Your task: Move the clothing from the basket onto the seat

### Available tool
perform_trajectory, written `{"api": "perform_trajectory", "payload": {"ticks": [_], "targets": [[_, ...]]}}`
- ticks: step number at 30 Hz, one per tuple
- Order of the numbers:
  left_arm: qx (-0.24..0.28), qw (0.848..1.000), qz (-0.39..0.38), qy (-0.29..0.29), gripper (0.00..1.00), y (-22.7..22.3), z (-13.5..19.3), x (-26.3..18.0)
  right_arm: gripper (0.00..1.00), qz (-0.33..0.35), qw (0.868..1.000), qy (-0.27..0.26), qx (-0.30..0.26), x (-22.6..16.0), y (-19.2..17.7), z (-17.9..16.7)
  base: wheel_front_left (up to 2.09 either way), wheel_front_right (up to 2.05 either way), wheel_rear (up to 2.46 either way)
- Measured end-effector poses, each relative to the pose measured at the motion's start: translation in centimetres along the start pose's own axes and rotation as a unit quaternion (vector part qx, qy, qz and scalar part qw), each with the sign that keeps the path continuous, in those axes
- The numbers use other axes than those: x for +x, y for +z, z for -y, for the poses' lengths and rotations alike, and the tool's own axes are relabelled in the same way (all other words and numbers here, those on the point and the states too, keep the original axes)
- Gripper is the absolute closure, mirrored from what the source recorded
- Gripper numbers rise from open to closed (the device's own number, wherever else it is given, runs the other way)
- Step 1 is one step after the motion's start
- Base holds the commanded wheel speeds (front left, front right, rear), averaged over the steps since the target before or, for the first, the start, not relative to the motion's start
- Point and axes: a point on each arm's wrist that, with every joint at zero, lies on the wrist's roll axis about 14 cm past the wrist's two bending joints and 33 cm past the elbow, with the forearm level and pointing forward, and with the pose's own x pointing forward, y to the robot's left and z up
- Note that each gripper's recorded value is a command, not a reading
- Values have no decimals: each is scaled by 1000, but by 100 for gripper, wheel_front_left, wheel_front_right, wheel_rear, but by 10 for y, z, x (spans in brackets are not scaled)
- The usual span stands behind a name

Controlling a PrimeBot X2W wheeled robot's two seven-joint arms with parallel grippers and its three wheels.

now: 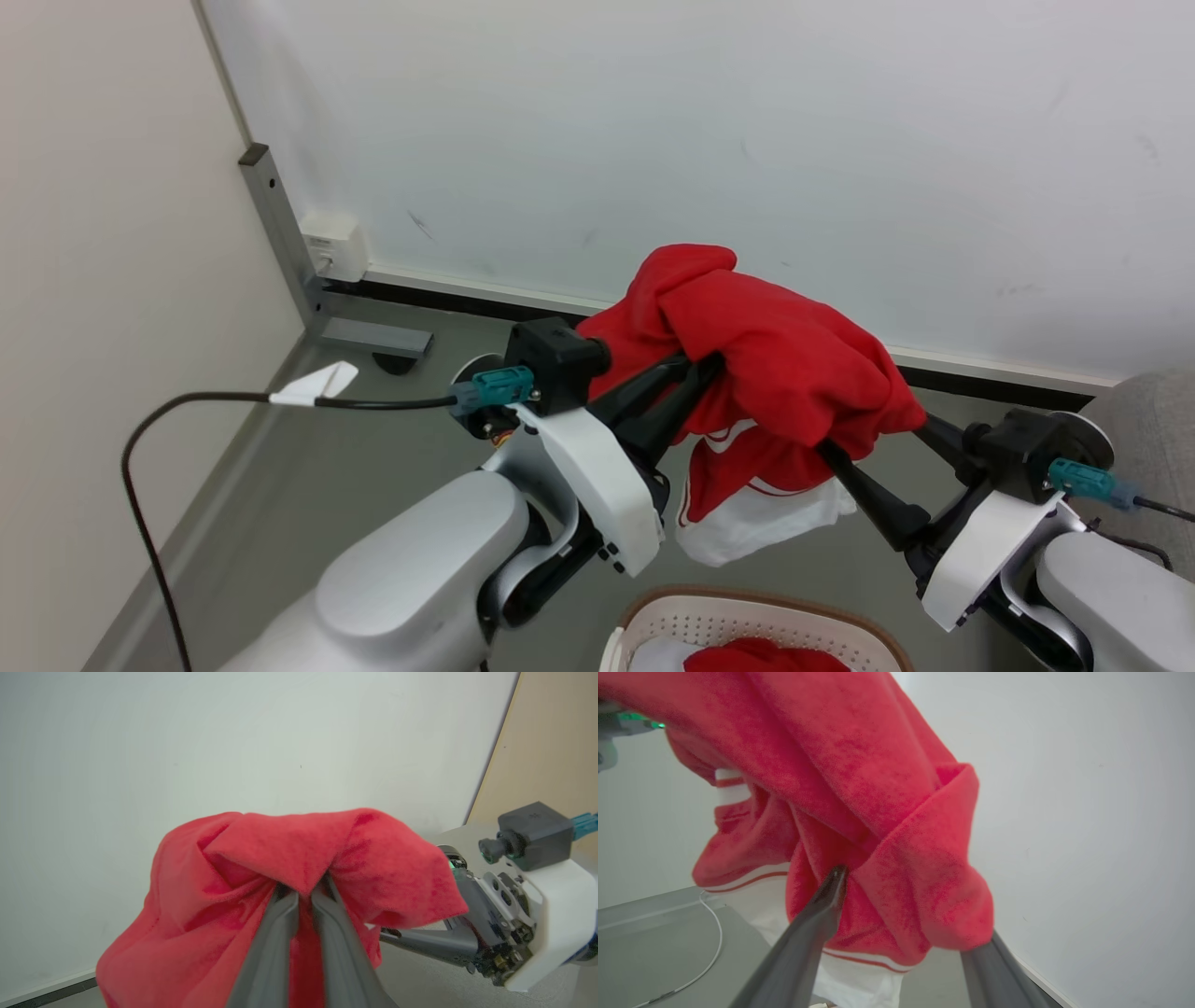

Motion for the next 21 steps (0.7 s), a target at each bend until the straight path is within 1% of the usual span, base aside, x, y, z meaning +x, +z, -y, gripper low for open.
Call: {"api": "perform_trajectory", "payload": {"ticks": [4,10,13,14,15,16,17,18,21], "targets": [[-1,1000,-1,-3,100,0,3,0,0,-9,1000,6,0,5,1,1,0,0,0],[-1,1000,-4,-8,100,-2,6,1,0,-28,999,17,13,11,-13,-11,0,0,0],[-2,1000,-6,-10,100,-4,7,1,0,-27,999,20,16,17,-12,-14,0,0,0],[-2,1000,-6,-11,100,-4,8,1,18,-24,999,21,20,18,-11,-16,0,0,0],[-2,1000,-7,-11,100,-4,8,1,43,-21,999,21,23,20,-9,-16,0,0,0],[-2,1000,-7,-11,100,-4,8,1,62,-13,999,18,28,22,-5,-16,0,0,0],[-2,1000,-7,-11,100,-4,8,1,98,-6,999,16,31,24,-1,-15,0,0,0],[-2,1000,-8,-10,100,-5,7,1,100,-1,999,13,34,25,2,-14,0,0,0],[-1,1000,-10,-7,100,-6,4,0,100,2,999,6,39,24,1,-12,0,0,0]]}}
